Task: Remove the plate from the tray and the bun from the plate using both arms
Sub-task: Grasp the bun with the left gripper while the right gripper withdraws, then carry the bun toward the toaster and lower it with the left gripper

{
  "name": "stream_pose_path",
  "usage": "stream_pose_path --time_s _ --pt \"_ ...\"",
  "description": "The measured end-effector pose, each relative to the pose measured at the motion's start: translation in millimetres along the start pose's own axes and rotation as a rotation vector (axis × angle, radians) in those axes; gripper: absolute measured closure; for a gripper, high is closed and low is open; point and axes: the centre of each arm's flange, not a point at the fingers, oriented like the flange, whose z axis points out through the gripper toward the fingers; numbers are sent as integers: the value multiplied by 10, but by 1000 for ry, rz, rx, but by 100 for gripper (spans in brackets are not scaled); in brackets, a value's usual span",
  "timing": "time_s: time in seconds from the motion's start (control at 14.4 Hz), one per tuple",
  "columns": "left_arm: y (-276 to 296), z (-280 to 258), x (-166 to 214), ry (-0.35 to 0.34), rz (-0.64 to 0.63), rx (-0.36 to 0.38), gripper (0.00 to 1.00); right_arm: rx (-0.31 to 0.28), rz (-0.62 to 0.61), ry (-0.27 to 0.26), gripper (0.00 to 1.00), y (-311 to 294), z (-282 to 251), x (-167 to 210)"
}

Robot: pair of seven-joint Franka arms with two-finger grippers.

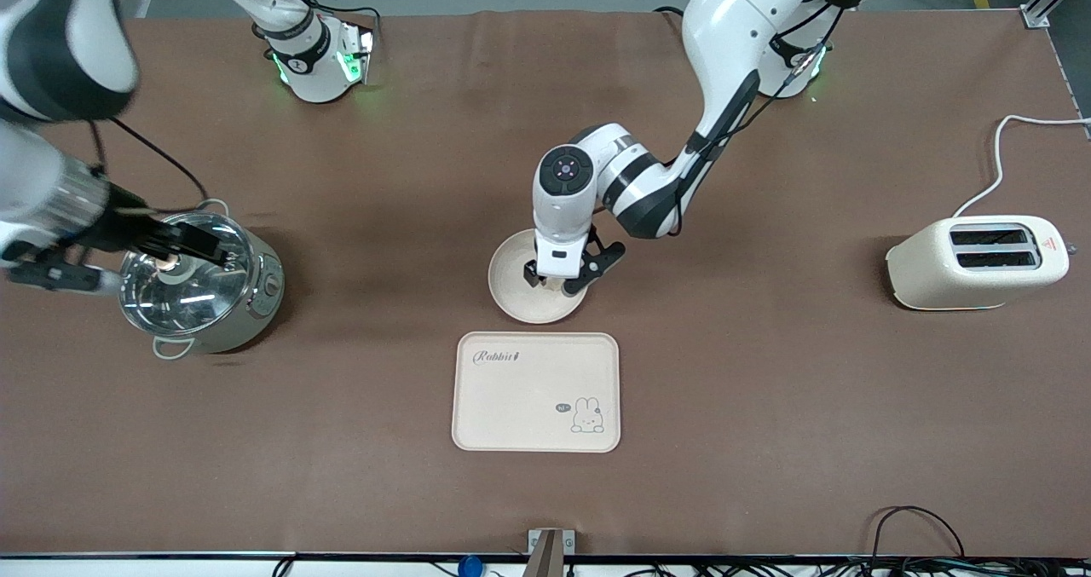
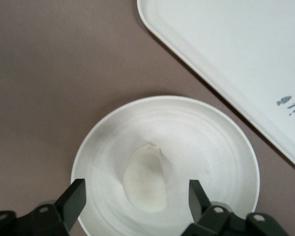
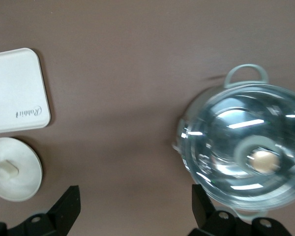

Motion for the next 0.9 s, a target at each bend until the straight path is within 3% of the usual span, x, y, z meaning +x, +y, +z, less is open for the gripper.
stream_pose_path --time_s 0.21,0.42,0.49,0.76,0.9 --pt "11 248 -38 -12 -6 -23 19 -88 -49 42 0 72 -558 -217" --pt "-5 428 -40 -19 -9 -23 25 -125 -63 71 0 307 -913 -435" --pt "-9 451 -39 -19 -9 -21 30 -136 -62 81 0 406 -997 -479" --pt "36 389 -1 -15 -14 -36 72 -138 -59 90 0 672 -1085 -516" --pt "71 229 121 -2 -27 -37 80 -136 -65 87 0 655 -1072 -514"
